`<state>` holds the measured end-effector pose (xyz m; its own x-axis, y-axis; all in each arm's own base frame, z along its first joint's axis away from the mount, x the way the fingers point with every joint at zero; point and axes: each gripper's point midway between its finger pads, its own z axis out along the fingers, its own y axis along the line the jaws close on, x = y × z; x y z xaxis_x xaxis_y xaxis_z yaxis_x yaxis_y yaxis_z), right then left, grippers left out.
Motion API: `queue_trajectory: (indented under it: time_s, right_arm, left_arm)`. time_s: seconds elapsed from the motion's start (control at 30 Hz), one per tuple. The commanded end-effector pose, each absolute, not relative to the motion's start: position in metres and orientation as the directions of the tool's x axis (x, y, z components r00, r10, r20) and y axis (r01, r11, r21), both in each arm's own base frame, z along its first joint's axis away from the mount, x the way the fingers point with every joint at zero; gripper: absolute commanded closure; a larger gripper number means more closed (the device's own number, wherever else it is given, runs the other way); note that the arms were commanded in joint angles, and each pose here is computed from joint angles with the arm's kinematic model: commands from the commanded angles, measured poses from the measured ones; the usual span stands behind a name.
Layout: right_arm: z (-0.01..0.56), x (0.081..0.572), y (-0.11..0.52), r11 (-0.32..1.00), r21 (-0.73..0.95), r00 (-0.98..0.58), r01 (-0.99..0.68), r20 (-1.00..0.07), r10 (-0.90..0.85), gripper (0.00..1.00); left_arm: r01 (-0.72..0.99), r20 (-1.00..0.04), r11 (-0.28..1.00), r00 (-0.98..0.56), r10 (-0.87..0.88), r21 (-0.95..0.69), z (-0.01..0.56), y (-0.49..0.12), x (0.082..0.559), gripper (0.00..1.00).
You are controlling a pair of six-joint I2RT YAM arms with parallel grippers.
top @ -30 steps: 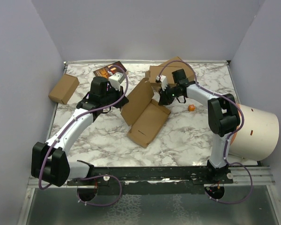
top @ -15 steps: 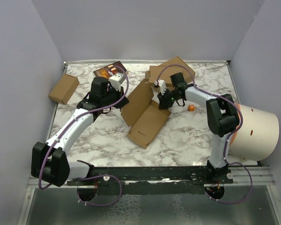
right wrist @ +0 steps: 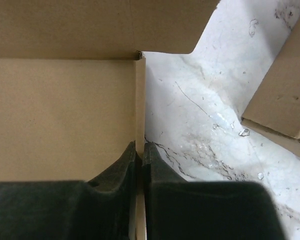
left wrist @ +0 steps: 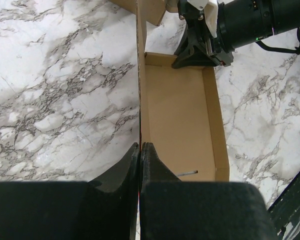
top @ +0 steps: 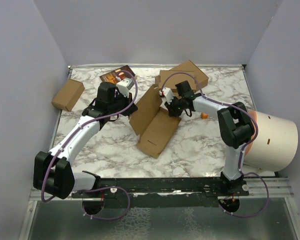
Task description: Fold the paper box
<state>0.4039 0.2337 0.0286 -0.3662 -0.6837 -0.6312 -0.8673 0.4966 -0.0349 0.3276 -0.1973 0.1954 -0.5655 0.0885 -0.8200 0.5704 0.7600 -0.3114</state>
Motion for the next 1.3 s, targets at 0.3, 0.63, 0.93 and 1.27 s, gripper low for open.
queue_trajectory:
  time_s: [0.3, 0.63, 0.93, 1.27]
  right_arm:
    - [0.041, 0.405, 0.225, 0.518, -0.059, -0.371, -0.853, -0.629, -0.683, 0.74]
    - [0.053, 0.404, 0.241, 0.518, 0.013, -0.382, -0.855, -0.693, -0.612, 0.68]
    - [0.059, 0.411, 0.243, 0.553, 0.001, -0.378, -0.833, -0.732, -0.567, 0.67]
    - [0.054, 0.434, 0.233, 0.614, -0.111, -0.341, -0.781, -0.749, -0.568, 0.77]
  left_arm:
    - [0.593, -0.858, 0.752, -0.508, 0.075, -0.286, 0.215, -0.198, 0.330, 1.00]
    - [0.596, -0.856, 0.748, -0.511, 0.074, -0.292, 0.214, -0.199, 0.330, 1.00]
    - [0.596, -0.852, 0.745, -0.519, 0.073, -0.299, 0.212, -0.200, 0.330, 1.00]
    - [0.601, -0.851, 0.739, -0.521, 0.071, -0.306, 0.214, -0.202, 0.332, 1.00]
